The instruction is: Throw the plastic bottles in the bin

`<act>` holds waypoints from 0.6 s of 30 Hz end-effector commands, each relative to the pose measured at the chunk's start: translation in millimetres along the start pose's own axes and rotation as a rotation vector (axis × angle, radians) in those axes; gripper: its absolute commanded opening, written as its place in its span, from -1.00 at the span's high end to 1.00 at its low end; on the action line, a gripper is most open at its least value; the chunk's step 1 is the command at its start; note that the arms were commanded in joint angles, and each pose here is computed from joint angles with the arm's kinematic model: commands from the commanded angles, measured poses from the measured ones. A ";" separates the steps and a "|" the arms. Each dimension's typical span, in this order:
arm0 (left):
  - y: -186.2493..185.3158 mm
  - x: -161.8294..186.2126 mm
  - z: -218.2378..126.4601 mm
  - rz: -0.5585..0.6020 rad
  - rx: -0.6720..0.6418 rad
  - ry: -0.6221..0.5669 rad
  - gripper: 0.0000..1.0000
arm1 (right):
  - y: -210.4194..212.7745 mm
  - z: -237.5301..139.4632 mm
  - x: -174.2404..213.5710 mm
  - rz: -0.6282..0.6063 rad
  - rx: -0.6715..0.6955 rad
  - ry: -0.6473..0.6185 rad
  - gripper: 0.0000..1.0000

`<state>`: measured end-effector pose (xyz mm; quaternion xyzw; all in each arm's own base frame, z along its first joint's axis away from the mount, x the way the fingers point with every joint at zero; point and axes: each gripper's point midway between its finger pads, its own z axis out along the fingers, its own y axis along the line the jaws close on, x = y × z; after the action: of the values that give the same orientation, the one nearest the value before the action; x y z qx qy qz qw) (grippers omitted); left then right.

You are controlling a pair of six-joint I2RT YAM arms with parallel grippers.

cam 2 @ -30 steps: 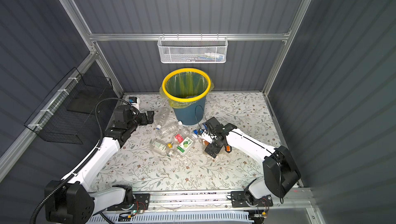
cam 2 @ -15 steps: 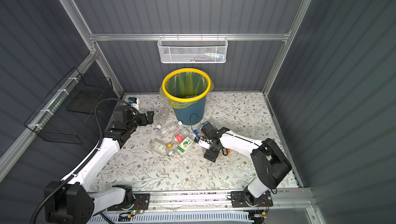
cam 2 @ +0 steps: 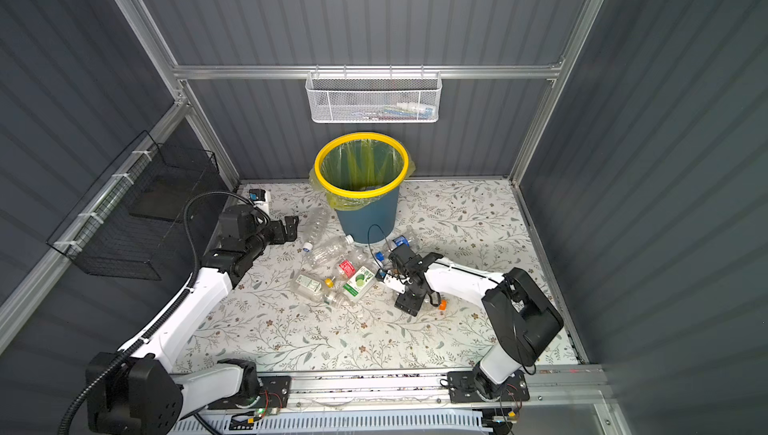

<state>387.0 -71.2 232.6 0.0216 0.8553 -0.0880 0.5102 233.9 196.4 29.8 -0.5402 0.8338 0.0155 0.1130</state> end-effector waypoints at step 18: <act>-2.8 2.3 -5.9 0.005 0.035 -0.038 -0.99 | -1.4 -35.4 -10.9 0.144 0.029 -0.183 -0.36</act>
<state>383.9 -75.1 230.8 0.0284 0.8476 -0.1007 0.5203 241.1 210.1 83.8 -0.4751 0.8471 0.0697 0.2276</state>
